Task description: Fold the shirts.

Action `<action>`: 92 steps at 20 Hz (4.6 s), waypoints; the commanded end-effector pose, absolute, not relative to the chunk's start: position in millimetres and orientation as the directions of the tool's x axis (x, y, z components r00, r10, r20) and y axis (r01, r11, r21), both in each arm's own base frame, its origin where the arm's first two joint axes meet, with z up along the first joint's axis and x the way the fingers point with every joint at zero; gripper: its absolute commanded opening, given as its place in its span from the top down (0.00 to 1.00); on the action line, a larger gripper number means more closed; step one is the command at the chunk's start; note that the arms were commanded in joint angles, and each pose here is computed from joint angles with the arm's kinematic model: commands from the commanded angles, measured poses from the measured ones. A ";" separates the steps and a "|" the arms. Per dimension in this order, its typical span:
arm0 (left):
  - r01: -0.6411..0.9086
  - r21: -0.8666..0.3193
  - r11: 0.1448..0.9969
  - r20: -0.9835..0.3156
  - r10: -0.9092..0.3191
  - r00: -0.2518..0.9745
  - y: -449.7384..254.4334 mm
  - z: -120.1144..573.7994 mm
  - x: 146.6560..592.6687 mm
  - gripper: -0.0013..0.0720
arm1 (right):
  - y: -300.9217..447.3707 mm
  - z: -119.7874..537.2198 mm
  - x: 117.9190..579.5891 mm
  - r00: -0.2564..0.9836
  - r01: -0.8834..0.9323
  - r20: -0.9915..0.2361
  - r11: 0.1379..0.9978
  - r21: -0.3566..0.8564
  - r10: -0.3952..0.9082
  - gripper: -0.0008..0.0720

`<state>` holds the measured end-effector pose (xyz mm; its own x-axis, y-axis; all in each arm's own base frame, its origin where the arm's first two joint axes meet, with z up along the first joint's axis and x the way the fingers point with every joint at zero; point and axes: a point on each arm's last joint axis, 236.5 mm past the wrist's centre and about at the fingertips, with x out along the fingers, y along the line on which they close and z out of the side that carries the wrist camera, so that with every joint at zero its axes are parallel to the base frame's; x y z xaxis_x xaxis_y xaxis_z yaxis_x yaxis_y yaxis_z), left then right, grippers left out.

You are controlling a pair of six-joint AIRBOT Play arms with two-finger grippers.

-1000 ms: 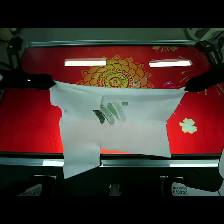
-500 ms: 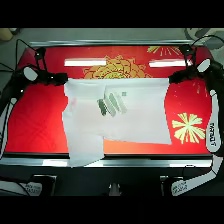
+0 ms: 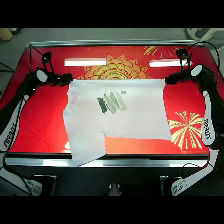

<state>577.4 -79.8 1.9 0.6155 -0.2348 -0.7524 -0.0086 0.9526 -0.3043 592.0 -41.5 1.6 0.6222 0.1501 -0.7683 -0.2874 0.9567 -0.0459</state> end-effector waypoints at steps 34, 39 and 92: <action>-0.197 -0.438 0.877 -0.890 -0.455 -0.046 -76.4 -91.1 210.6 0.34 | -44.8 -55.6 295.1 -0.154 -0.265 -0.934 0.897 0.353 0.323 0.41; -0.198 -0.504 0.840 -0.853 -0.520 -0.035 -100.6 -94.6 205.0 0.34 | -43.5 -54.8 291.4 -0.169 -0.264 -0.929 0.894 0.363 0.328 0.43; -0.122 -0.459 0.880 -0.848 -0.393 0.356 -76.8 -47.2 466.2 0.95 | 1.0 -68.6 525.0 0.298 -0.360 -0.918 0.922 0.145 0.260 0.96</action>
